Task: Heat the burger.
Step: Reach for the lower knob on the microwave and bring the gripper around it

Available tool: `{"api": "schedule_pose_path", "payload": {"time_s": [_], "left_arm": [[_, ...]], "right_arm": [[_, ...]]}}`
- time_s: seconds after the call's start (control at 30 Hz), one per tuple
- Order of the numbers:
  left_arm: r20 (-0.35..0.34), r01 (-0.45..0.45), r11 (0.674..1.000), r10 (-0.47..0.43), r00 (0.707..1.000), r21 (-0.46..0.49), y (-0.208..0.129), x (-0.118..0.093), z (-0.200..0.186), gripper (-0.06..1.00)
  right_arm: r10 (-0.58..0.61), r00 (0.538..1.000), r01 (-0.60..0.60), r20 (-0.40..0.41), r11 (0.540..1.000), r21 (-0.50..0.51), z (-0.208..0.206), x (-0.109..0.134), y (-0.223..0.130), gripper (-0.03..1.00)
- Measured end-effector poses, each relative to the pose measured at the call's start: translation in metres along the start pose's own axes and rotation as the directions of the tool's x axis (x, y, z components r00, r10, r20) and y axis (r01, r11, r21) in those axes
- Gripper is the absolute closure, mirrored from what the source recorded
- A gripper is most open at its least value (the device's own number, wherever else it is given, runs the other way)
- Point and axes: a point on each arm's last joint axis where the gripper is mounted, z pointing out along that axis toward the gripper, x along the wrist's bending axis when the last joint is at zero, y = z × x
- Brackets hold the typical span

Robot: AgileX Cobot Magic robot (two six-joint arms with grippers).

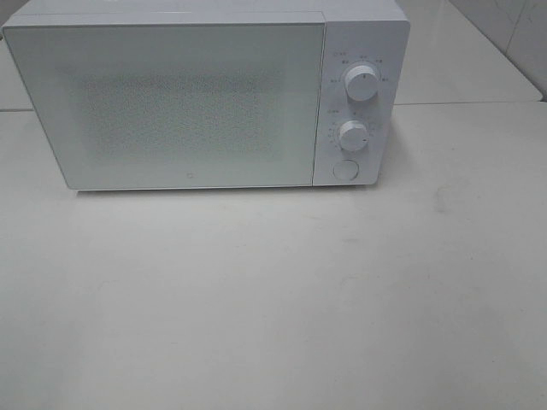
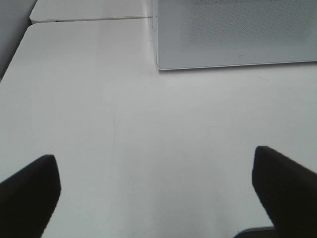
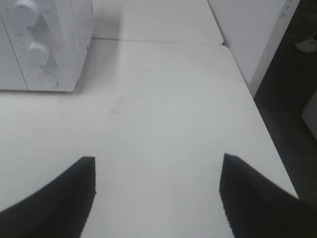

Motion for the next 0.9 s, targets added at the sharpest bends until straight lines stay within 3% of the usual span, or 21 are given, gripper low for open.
{"api": "schedule_pose_path", "payload": {"time_s": [0.2, 0.57, 0.9], "left_arm": [[0.0, 0.0, 1.0, 0.0, 1.0, 0.0, 0.0, 0.0, 0.0, -0.03], [0.0, 0.0, 1.0, 0.0, 1.0, 0.0, 0.0, 0.0, 0.0, -0.03], [0.0, 0.0, 1.0, 0.0, 1.0, 0.0, 0.0, 0.0, 0.0, -0.03]], "right_arm": [[-0.001, 1.0, 0.0, -0.004, 0.997, -0.075, 0.0, 0.0, 0.008, 0.28], [-0.02, 1.0, 0.02, -0.015, 1.0, 0.01, 0.05, 0.005, 0.042, 0.21], [-0.033, 0.999, 0.033, -0.034, 0.999, 0.0, 0.101, 0.011, 0.058, 0.21]]}}
